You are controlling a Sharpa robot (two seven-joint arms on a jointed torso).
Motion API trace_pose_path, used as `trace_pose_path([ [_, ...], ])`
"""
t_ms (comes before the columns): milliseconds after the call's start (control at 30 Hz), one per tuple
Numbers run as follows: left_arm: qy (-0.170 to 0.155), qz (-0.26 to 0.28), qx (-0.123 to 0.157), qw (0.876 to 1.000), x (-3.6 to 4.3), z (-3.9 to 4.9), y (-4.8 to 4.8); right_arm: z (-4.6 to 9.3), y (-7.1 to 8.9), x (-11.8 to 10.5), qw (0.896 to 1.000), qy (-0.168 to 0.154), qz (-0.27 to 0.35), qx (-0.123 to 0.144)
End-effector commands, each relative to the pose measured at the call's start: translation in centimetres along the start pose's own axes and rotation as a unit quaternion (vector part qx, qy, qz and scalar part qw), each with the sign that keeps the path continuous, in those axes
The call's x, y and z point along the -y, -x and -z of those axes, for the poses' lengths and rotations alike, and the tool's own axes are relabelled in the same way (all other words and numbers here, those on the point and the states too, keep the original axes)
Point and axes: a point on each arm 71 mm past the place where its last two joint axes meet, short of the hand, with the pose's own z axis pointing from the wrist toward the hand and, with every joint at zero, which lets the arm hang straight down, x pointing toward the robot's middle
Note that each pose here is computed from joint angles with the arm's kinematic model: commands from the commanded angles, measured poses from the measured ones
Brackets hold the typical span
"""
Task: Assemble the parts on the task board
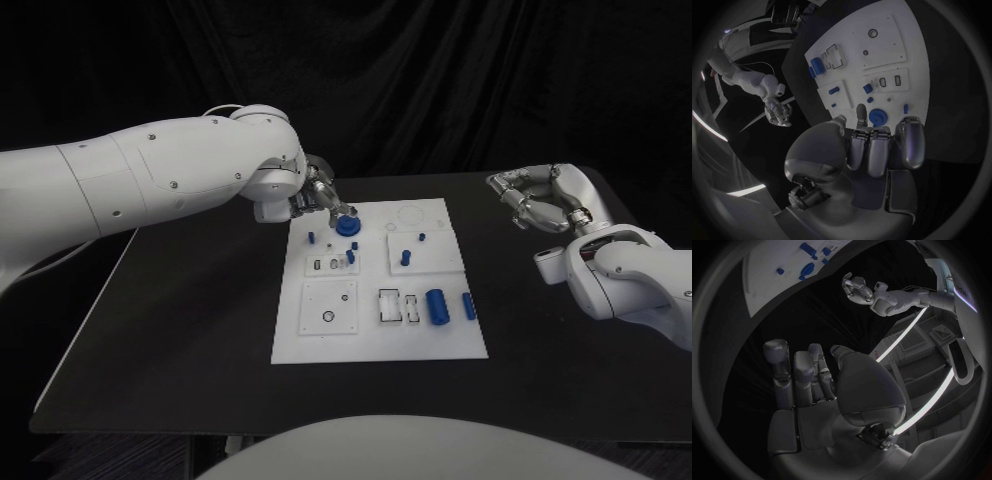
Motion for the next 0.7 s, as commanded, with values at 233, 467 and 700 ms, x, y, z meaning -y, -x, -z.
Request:
trace_pose_path([
  [233,0.036,-0.010,-0.023,0.999,-0.78,-1.49,-1.45,-0.3,-0.6,-0.3,1.000,0.007,0.000,0.003],
  [467,0.034,0.002,-0.024,0.999,-1.19,-2.49,-2.47,-0.4,-0.8,-0.4,1.000,0.009,-0.001,0.001],
  [700,0.032,0.013,-0.024,0.999,-1.52,-3.30,-3.29,-0.5,-1.0,-0.4,1.000,0.012,0.001,0.000],
])
